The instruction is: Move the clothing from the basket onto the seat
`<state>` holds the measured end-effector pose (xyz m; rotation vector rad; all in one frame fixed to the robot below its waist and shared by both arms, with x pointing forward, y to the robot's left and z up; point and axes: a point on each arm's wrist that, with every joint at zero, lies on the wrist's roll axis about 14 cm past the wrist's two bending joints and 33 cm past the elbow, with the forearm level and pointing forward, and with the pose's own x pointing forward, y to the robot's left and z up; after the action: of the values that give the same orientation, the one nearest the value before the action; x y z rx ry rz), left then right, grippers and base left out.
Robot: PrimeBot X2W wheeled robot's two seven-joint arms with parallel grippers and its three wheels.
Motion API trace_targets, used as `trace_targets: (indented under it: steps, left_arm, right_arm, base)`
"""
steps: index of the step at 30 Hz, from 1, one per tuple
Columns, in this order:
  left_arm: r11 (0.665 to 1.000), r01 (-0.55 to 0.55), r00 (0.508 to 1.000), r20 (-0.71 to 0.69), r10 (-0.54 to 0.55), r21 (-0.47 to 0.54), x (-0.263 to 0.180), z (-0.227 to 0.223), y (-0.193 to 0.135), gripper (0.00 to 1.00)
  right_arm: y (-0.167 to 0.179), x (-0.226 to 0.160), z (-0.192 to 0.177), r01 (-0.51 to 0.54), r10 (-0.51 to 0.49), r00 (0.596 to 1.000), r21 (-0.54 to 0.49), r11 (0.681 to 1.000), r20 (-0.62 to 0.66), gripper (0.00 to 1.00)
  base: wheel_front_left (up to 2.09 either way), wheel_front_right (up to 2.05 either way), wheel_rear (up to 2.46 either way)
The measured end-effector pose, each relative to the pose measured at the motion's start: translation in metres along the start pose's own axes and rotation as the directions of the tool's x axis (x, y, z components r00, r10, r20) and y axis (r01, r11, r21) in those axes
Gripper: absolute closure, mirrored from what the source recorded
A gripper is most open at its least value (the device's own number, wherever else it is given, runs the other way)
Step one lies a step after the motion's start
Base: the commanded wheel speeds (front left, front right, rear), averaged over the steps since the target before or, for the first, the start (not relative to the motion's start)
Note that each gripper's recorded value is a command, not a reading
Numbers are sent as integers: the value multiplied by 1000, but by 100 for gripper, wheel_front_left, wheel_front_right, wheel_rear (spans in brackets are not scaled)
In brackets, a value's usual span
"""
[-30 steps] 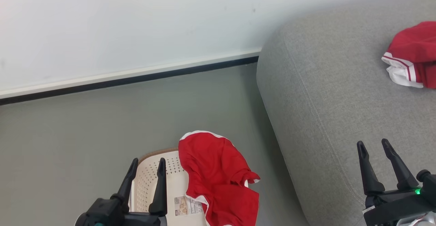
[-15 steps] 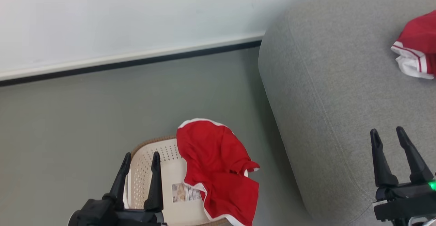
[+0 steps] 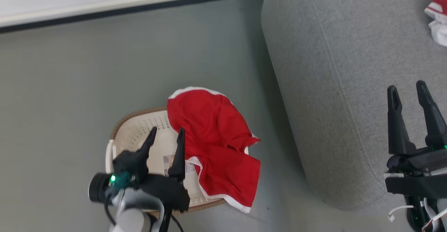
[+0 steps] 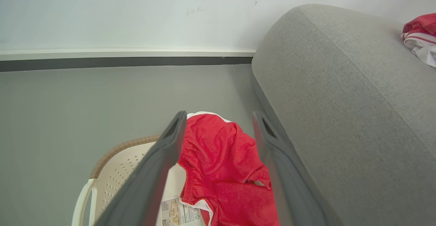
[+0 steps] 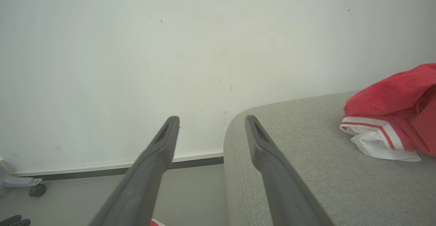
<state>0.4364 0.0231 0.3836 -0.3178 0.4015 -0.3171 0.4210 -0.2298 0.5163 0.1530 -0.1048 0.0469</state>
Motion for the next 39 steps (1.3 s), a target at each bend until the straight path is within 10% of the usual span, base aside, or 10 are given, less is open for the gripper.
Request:
trace_targets:
  steps: [38,39]
  left_arm:
    - [994,-73,887,-450,100,78,171,-156,57,0]
    - [994,-75,889,-447,102,78,173,-156,57,16]
  right_arm:
    - [-74,36,-98,179,-182,966,-33,983,-181,0]
    - [-74,37,-98,180,-183,966,-34,983,-180,0]
  base:
    - [0,0,0]
    - [0,0,0]
